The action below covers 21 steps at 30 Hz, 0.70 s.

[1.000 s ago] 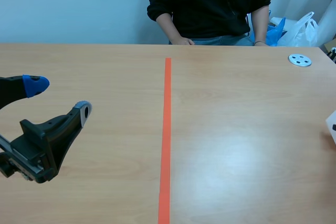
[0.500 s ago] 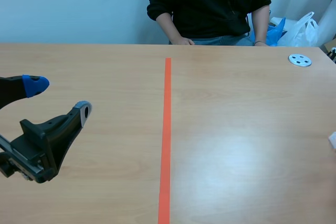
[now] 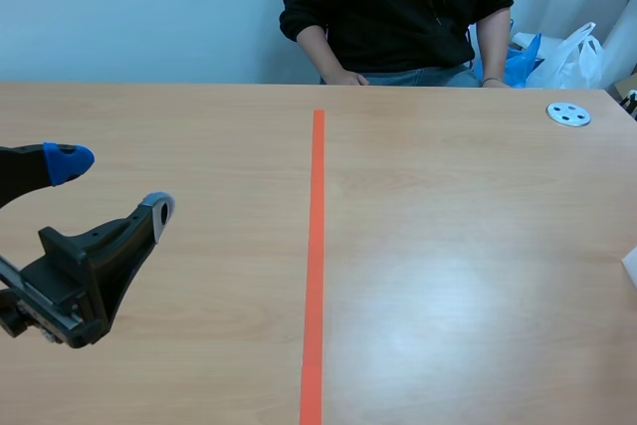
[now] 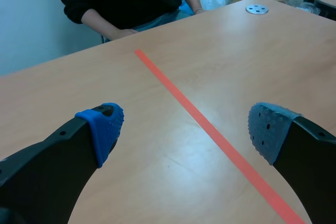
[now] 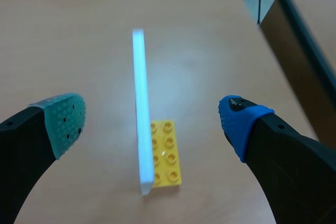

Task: Sort the leaf by its shape. The table is split by an orange tape line. A compound leaf with several leaflets goes to the left side, a simple leaf with one blade goes to the right side. Return to the home posture when a red brick is placed on the table.

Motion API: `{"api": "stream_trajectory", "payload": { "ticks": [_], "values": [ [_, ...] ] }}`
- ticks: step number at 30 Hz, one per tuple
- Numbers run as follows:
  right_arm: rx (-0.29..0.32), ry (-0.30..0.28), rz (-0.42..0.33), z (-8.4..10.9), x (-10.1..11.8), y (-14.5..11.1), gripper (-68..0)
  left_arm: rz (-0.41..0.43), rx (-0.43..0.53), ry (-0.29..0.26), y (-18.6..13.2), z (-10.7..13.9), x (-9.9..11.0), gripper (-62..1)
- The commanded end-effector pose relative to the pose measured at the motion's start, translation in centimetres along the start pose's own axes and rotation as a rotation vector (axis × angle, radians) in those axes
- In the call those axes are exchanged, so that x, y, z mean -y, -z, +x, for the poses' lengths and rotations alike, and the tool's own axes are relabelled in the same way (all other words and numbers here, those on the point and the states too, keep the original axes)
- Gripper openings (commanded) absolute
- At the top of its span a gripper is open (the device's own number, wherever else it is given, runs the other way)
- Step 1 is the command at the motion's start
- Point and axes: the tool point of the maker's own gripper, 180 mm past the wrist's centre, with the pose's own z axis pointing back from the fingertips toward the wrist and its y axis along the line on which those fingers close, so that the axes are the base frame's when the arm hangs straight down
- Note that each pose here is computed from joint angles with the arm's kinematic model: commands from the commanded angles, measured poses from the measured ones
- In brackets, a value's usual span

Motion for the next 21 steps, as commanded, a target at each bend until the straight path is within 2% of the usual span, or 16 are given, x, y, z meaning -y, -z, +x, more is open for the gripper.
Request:
{"api": "stream_trajectory", "payload": {
  "ticks": [1, 7, 11, 14, 17, 21],
  "values": [
    [0.085, -0.052, 0.011, 4.0, 0.4, -0.5, -15.7, -0.002, 0.024, -0.007, 0.1, 0.7, 0.1, -9.7],
    [0.223, -0.171, 0.061, 10.5, -0.6, -3.9, -15.7, -0.002, 0.025, -0.006, 0.1, 0.7, 0.1, -9.7],
    [0.292, -0.249, 0.158, 13.3, -3.3, -6.1, -15.7, -0.002, 0.025, -0.006, 0.1, 0.7, 0.1, -9.7],
    [0.33, -0.289, 0.264, 14.5, -6.1, -7.2, -15.7, -0.002, 0.026, -0.007, 0.1, 0.7, 0.1, -9.7],
    [0.365, -0.271, 0.382, 15.3, -8.5, -8.2, -15.7, -0.002, 0.026, -0.007, 0.1, 0.7, 0.1, -9.7],
    [0.348, -0.303, 0.515, 14.6, -11.1, -9.2, -15.7, -0.002, 0.029, -0.007, 0.1, 0.8, 0.1, -9.7]
  ]
}}
